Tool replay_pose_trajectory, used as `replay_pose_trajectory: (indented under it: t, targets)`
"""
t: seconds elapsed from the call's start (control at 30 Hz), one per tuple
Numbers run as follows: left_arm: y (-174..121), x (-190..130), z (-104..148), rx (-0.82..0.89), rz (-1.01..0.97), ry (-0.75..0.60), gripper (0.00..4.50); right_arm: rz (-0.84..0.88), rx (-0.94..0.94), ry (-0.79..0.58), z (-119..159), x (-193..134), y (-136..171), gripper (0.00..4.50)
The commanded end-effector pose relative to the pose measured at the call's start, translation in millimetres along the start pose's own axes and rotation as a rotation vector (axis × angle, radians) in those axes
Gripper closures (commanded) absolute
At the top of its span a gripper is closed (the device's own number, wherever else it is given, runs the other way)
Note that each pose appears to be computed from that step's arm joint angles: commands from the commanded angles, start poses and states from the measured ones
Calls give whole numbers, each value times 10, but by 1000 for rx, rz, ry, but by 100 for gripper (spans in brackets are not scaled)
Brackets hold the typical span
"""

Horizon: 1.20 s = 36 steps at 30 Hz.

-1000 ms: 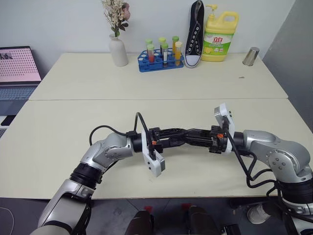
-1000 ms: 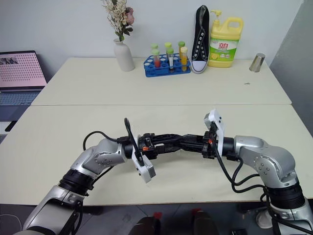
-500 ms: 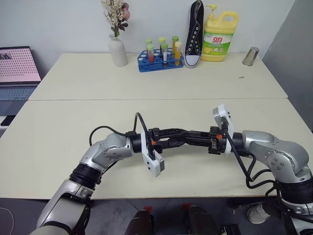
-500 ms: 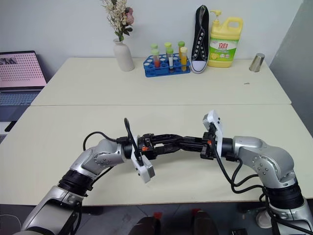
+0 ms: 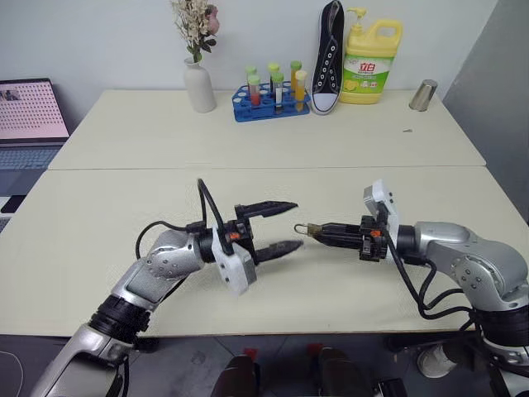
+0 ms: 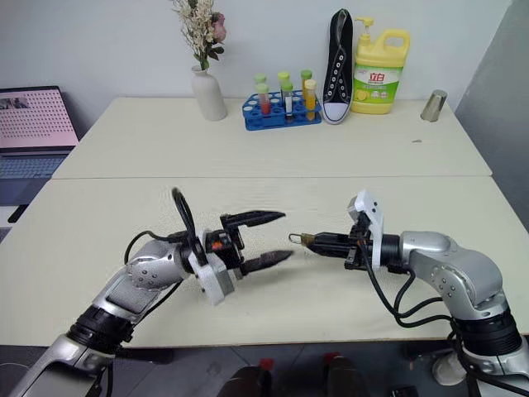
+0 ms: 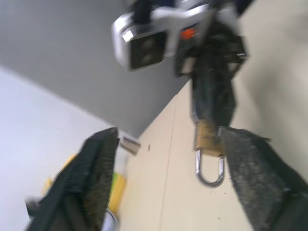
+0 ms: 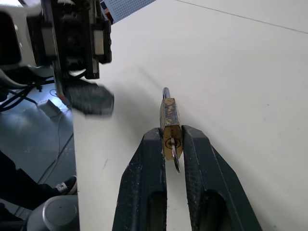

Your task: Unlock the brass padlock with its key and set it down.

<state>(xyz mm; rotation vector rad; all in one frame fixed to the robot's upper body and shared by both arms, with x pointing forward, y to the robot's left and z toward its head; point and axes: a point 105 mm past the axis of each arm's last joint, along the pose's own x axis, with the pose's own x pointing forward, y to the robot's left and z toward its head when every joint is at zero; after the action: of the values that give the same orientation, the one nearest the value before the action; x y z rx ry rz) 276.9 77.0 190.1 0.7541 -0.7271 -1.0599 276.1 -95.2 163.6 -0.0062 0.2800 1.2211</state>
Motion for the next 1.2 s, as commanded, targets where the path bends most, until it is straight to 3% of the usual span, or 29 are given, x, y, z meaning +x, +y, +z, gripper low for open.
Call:
replay_pose_trajectory:
  t: [0.03,0.17,0.27,0.83,1.2]
  targets:
    - [249,-40,-24,-187,85,41,231,3,-57,-30,112,-64,30,435]
    - [254,-3,-245,-476,86,121,353,40,-75,-42,167,-31,114,435]
    - [136,76,-274,-585,24,121,447,57,-83,-51,198,-1,149,435]
    - [-185,115,-209,-749,-135,120,450,69,-83,-63,229,47,181,435]
    - [-211,125,-37,-796,-182,83,450,61,-78,-58,213,50,156,435]
